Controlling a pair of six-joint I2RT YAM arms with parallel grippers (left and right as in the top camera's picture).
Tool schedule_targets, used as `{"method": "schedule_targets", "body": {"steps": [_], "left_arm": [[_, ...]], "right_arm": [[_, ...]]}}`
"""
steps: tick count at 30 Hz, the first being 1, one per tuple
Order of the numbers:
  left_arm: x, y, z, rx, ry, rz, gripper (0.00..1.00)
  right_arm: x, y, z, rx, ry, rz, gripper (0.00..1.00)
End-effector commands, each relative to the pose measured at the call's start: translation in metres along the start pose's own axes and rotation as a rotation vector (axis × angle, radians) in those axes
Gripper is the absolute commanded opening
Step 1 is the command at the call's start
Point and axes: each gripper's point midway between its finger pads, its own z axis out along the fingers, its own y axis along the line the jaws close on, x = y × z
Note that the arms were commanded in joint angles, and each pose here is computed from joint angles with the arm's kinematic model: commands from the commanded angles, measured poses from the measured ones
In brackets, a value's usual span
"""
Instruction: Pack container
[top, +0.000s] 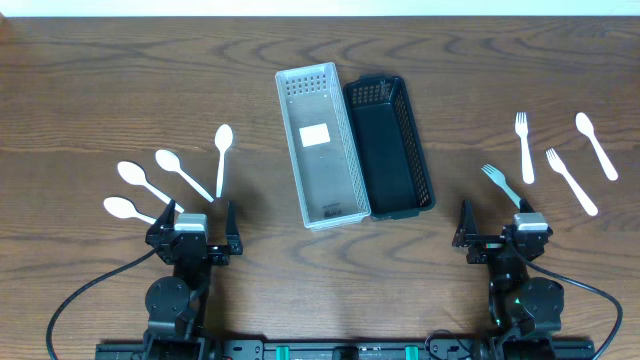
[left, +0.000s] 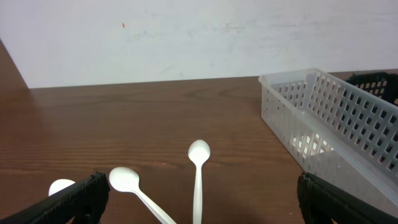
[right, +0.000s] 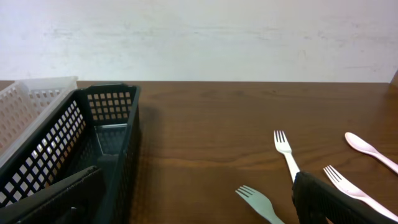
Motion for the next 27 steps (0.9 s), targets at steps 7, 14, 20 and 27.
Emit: {"method": "schedule_targets", "body": {"steps": [7,14,20,27], "left_arm": [[0.0199,-0.0006,0.0013,0.001,0.063,-0.011,0.98],[0.0198,-0.0006,0.0013,0.001,0.062,-0.011,0.98],[0.0198,-0.0006,0.0013,0.001,0.062,-0.011,0.98],[0.0197,-0.0005,0.0013,0.000,0.062,-0.011,0.98]], "right_arm": [[0.0010,0.0009,0.0000,-0.003,-0.001,-0.003,0.99],[0.0010,0.0009,0.0000,-0.003,-0.001,-0.002,0.99],[0.0010,0.0011,0.0000,-0.004,-0.001,-0.002,0.99],[0.0027,0.0058,0.0001,-0.031,0.008,0.077,0.99]]}}
